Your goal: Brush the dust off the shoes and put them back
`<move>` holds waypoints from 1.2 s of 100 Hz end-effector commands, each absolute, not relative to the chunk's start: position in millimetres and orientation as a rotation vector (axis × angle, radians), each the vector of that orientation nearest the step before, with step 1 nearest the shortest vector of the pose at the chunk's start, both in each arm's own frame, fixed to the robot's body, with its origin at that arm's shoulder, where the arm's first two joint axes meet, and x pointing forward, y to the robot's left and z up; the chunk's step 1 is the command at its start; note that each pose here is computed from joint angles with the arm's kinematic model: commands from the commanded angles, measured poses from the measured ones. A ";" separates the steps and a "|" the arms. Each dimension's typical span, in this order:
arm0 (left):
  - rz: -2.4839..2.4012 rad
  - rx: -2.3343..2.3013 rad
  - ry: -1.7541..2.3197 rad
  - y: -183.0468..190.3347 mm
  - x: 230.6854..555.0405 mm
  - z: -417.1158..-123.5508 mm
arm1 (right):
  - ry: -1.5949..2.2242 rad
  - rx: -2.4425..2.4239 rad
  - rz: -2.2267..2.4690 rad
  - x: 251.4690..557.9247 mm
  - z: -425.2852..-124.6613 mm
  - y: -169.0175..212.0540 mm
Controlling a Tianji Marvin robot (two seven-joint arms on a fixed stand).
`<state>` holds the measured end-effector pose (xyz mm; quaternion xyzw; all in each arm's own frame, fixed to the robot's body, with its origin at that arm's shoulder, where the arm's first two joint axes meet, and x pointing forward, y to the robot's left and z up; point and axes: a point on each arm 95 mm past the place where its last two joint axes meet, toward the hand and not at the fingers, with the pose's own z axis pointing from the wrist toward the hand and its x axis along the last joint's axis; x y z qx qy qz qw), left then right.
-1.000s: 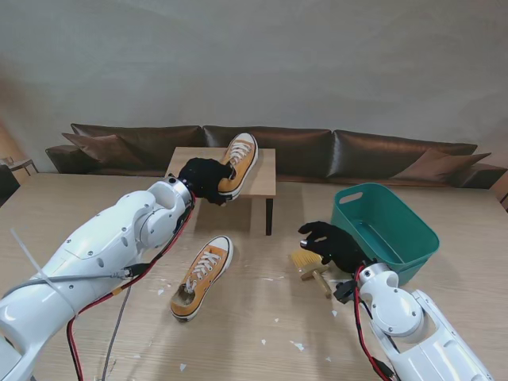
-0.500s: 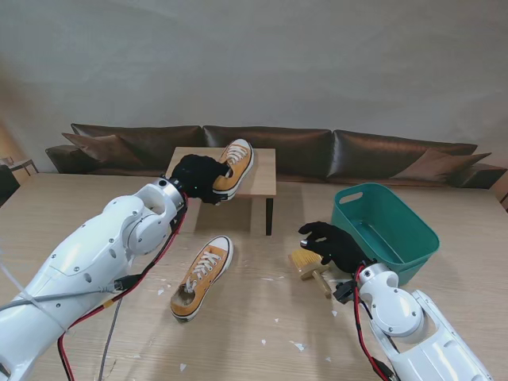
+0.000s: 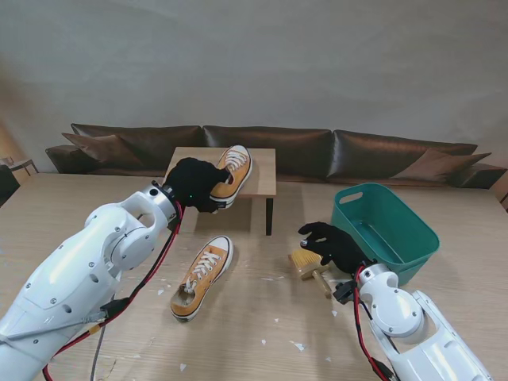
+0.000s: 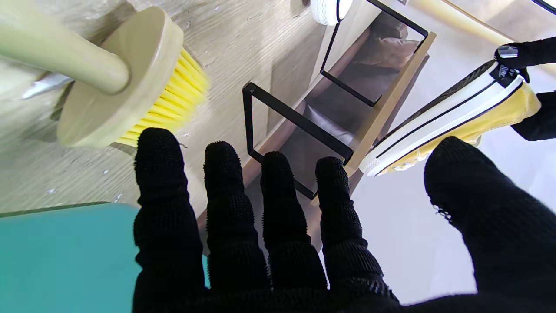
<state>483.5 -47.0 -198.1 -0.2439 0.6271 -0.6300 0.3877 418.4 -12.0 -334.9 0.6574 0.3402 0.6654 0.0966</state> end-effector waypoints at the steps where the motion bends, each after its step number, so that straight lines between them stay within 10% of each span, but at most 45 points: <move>1: -1.615 -0.605 1.591 -50.0 478.8 -188.5 | 1.030 1.961 1.974 414.9 -336.9 -7.3; 120: -1.836 -0.846 1.636 -96.1 373.0 -171.9 | 1.018 1.958 1.974 416.8 -338.1 -6.5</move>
